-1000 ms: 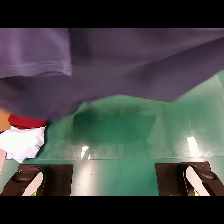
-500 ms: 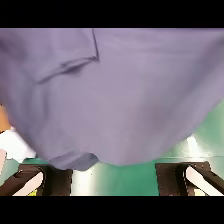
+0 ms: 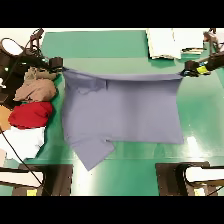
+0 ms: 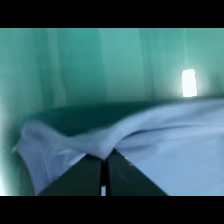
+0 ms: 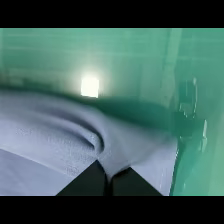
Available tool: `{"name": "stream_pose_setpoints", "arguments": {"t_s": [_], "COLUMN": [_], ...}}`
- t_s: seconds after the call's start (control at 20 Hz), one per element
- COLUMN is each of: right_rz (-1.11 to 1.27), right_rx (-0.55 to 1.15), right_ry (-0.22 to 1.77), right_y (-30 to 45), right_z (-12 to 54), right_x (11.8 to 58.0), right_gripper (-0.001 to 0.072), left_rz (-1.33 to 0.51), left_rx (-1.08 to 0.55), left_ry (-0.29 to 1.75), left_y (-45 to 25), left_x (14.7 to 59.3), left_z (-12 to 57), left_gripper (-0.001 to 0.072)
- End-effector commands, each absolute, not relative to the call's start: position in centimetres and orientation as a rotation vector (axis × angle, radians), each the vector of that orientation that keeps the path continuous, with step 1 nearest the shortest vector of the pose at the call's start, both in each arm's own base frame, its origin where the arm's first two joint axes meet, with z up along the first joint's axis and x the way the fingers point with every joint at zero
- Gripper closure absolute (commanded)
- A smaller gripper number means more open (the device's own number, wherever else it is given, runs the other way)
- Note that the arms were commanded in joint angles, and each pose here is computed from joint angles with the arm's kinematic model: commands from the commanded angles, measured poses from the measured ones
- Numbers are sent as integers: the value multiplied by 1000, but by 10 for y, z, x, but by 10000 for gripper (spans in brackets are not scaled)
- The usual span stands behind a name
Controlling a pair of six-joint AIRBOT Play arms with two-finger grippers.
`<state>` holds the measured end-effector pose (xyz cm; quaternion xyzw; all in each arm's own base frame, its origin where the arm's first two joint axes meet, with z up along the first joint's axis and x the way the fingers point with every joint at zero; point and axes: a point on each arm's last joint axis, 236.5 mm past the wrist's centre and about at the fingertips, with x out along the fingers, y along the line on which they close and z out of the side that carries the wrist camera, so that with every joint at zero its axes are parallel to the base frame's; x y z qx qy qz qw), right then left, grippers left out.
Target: Fold the shirts.
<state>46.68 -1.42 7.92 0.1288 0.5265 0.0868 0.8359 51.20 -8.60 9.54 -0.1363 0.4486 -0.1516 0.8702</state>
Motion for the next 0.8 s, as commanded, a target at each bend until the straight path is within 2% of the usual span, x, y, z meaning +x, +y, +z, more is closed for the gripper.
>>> {"name": "stream_pose_setpoints", "arguments": {"t_s": [0.0, 0.1, 0.2, 0.35, 0.6, 0.65, 0.7, 0.75], "right_rz": [199, 211, 224, 163, 153, 144, 144, 150], "right_rx": [260, 234, 219, 165, 220, 246, 280, 304], "right_ry": [1072, 1051, 1093, 1204, 1296, 1308, 1310, 1309], "right_y": [-8, -8, -6, -21, -14, -12, -8, -4], "right_z": [66, 85, 87, 56, 2, -4, -8, -7], "right_x": [513, 518, 505, 473, 442, 440, 440, 440], "right_gripper": [698, 698, 698, 698, 696, 646, 445, 363], "left_rz": [-274, -303, -337, -349, -337, -336, -330, -306], "left_rx": [-293, -274, -230, -212, -254, -254, -259, -278], "left_ry": [815, 826, 930, 1101, 1295, 1327, 1353, 1372], "left_y": [-76, -81, -84, -83, -85, -84, -84, -82], "left_x": [554, 549, 528, 496, 452, 443, 436, 433], "left_z": [100, 114, 101, 61, -12, -23, -32, -35], "left_gripper": [687, 686, 686, 686, 685, 682, 440, 143]}}
